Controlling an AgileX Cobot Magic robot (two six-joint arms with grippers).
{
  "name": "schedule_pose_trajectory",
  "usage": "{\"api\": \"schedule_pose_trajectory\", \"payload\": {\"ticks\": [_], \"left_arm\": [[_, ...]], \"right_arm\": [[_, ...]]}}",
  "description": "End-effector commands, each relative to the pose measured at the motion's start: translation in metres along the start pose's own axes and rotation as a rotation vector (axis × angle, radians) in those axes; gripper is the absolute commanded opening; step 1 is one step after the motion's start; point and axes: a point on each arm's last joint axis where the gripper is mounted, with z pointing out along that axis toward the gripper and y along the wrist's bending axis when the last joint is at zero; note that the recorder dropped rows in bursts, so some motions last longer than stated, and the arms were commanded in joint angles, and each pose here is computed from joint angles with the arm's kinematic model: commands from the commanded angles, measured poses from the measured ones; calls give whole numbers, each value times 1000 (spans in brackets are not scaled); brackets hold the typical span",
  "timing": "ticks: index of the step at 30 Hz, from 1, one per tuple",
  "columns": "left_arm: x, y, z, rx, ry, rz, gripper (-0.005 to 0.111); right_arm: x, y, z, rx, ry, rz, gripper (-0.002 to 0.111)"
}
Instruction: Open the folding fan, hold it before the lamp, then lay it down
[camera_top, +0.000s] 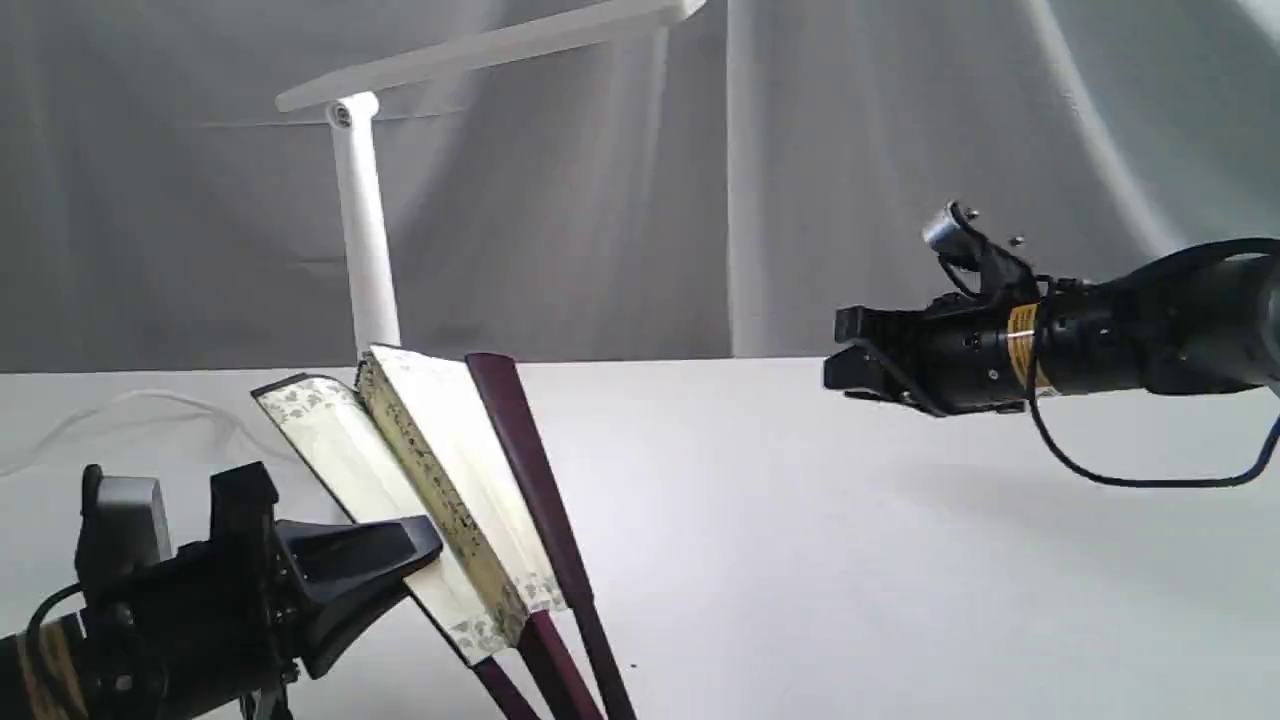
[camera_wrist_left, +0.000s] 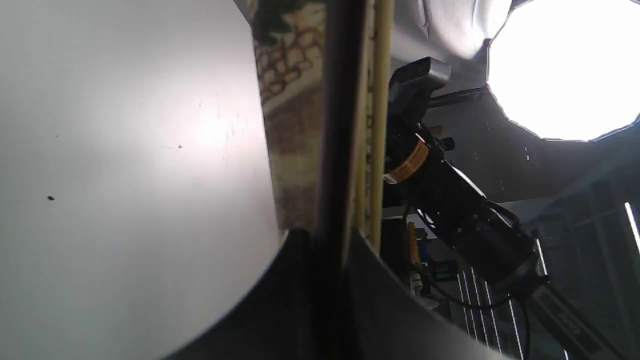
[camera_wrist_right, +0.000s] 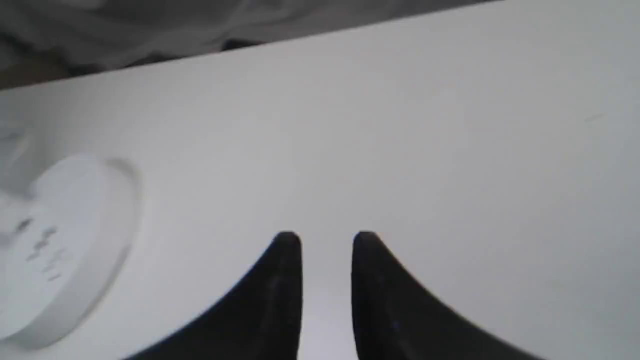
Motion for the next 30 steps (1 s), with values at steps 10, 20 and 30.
{"api": "schedule_pose_trajectory", "payload": {"ticks": [10, 20, 30], "left_arm": [[0, -4, 1, 29, 0, -1, 0], [0, -4, 1, 29, 0, 4, 0], [0, -5, 1, 29, -1, 6, 0]], "right_arm": [[-24, -53, -49, -5, -66, 150, 0], [-18, -39, -63, -273, 26, 10, 0], [-49, -112, -85, 687, -188, -370, 0]]}}
